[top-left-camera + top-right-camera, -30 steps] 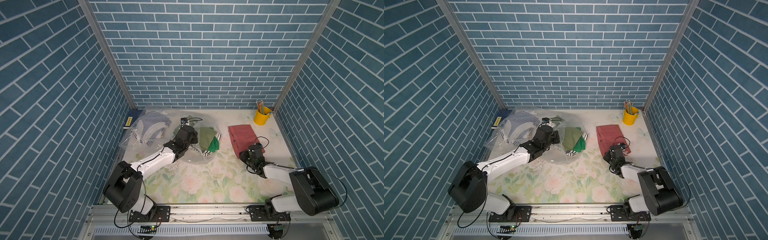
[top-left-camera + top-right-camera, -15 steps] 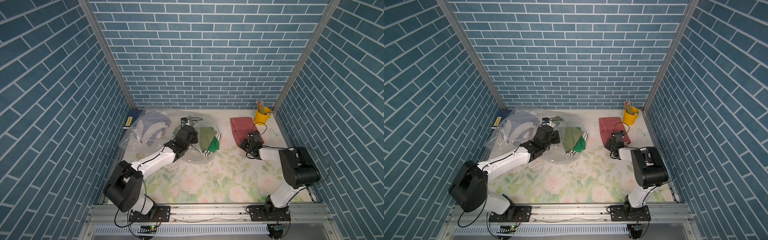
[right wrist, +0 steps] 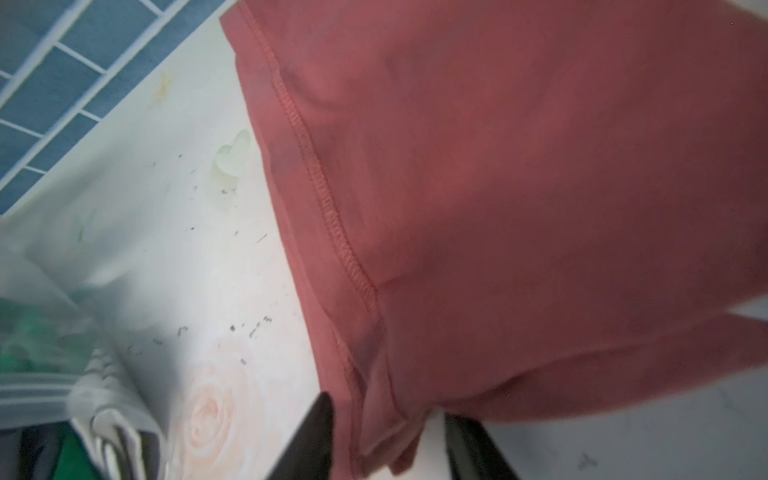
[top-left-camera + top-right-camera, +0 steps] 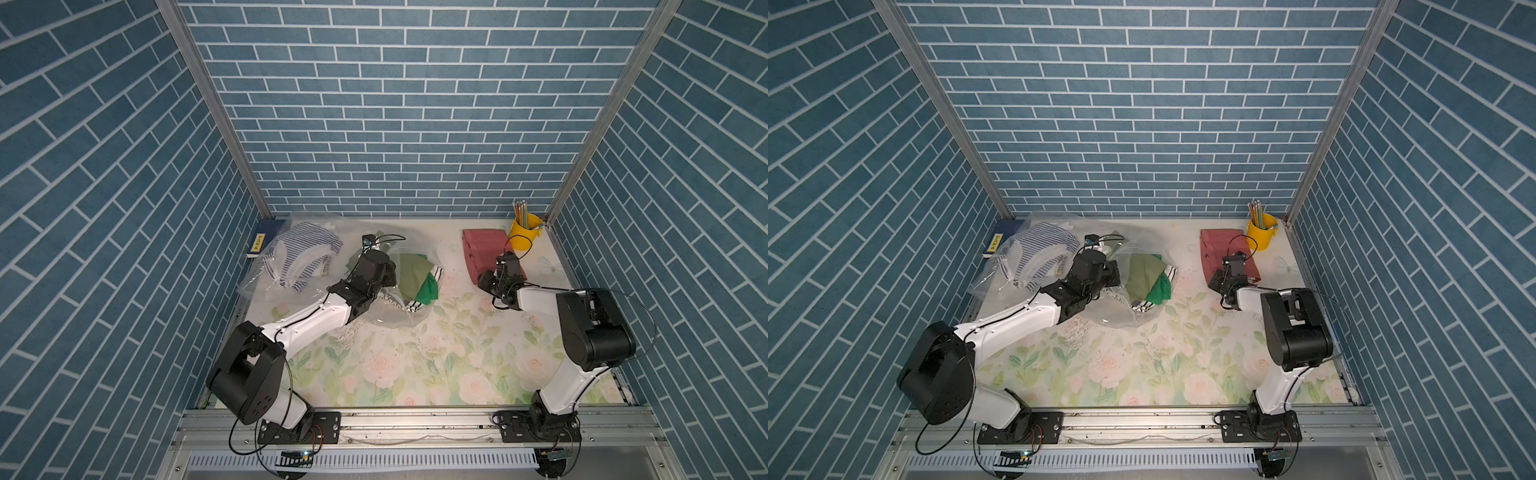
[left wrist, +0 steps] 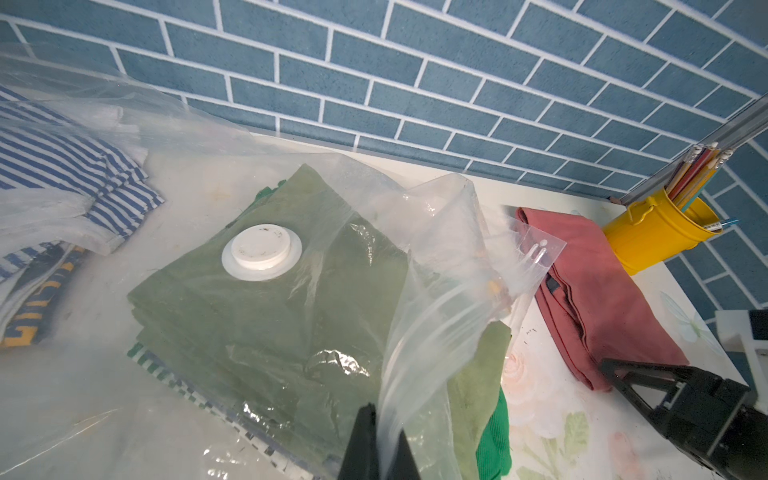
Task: Take the tank top out of the vacuum bag
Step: Move the tank top to the center of the board, then take out the tank top from the vacuum bag.
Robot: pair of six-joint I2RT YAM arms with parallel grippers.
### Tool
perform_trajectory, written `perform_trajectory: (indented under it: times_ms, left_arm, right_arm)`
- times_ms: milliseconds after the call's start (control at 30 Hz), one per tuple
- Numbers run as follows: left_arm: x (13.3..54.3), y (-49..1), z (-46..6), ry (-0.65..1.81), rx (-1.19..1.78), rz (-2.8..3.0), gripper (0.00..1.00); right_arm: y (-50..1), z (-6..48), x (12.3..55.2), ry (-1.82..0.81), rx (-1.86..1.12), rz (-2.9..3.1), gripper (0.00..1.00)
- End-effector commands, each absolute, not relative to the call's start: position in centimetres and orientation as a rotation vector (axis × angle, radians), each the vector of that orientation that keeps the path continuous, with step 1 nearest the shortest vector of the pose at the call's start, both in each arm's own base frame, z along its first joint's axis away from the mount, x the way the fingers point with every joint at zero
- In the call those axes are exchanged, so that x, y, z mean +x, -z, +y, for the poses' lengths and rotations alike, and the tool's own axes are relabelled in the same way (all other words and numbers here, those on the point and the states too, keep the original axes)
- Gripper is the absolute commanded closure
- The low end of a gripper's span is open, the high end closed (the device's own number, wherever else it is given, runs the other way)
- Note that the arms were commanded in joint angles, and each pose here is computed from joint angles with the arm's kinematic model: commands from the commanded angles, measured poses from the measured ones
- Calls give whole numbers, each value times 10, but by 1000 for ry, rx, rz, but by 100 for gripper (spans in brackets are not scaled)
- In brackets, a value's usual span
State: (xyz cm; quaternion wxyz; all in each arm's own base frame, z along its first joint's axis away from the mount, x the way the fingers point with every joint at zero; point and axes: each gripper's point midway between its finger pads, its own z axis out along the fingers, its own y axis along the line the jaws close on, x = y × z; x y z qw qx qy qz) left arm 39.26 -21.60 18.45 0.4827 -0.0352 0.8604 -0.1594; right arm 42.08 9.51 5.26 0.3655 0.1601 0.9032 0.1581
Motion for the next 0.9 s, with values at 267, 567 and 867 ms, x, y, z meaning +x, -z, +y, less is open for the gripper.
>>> perform_trajectory:
  times_ms: [267,567,867]
  left_arm:
    - [368,-178,-205,392,-51,2131,100]
    - [360,-167,-199,373,-39,2152,100]
    - [361,-171,-201,383,-32,2143,100]
  right_arm:
    - [-136,172,364,-762,131,2137,34]
    - [-143,269,346,-1134,52,2089,36]
    - [-113,307,361,-1203,61,2164,44]
